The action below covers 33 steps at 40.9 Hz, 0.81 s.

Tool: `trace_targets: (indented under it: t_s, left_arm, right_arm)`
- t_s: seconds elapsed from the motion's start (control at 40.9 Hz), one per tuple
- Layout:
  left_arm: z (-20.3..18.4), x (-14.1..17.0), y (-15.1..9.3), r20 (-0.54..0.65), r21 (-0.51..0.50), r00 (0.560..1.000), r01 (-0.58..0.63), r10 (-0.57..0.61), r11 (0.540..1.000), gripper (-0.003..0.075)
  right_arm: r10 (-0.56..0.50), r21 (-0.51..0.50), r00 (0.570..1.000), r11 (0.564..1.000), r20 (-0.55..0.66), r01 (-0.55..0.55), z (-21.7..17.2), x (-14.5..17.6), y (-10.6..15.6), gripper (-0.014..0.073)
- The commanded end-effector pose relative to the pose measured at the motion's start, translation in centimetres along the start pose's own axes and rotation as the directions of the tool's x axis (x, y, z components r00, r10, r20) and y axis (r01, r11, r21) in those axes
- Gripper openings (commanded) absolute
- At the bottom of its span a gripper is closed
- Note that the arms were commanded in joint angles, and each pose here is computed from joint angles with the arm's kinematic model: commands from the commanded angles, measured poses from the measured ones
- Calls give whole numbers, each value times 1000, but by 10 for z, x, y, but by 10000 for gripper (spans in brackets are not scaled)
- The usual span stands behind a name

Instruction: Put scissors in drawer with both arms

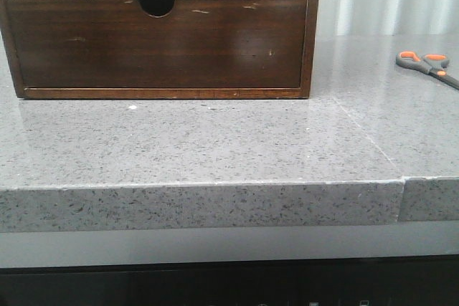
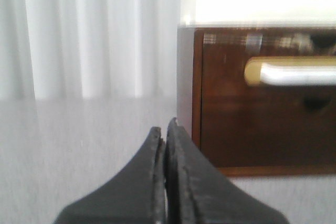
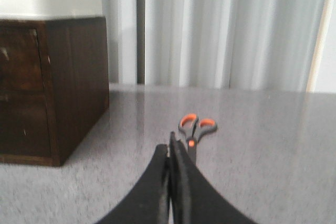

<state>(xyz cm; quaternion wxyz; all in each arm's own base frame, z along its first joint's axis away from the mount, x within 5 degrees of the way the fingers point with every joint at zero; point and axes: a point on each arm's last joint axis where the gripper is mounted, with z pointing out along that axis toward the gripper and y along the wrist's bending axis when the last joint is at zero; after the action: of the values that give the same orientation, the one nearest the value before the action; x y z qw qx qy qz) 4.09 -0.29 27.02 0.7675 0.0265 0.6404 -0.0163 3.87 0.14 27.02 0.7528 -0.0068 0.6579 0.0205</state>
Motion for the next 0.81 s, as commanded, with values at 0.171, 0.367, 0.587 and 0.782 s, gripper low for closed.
trace_targets:
  t_s: [0.171,0.367,0.587,0.782]
  left_arm:
    - [-8,-96,1,95,19,995,20,-22,1000,-20]
    - [4,-133,-1,24,42,998,54,-55,998,-20]
    - [28,-129,-2,-126,45,991,57,-51,997,-20]
    - [43,-109,-3,-276,47,960,62,-47,997,-20]
  right_arm:
    - [3,0,997,1000,76,-3,1,-75,1,-69]
    - [-1,4,1000,1000,-19,1,21,-105,2,-69]
    - [-25,16,963,999,-269,31,55,-100,0,-69]
    - [-23,16,901,999,-432,33,76,-81,0,-69]
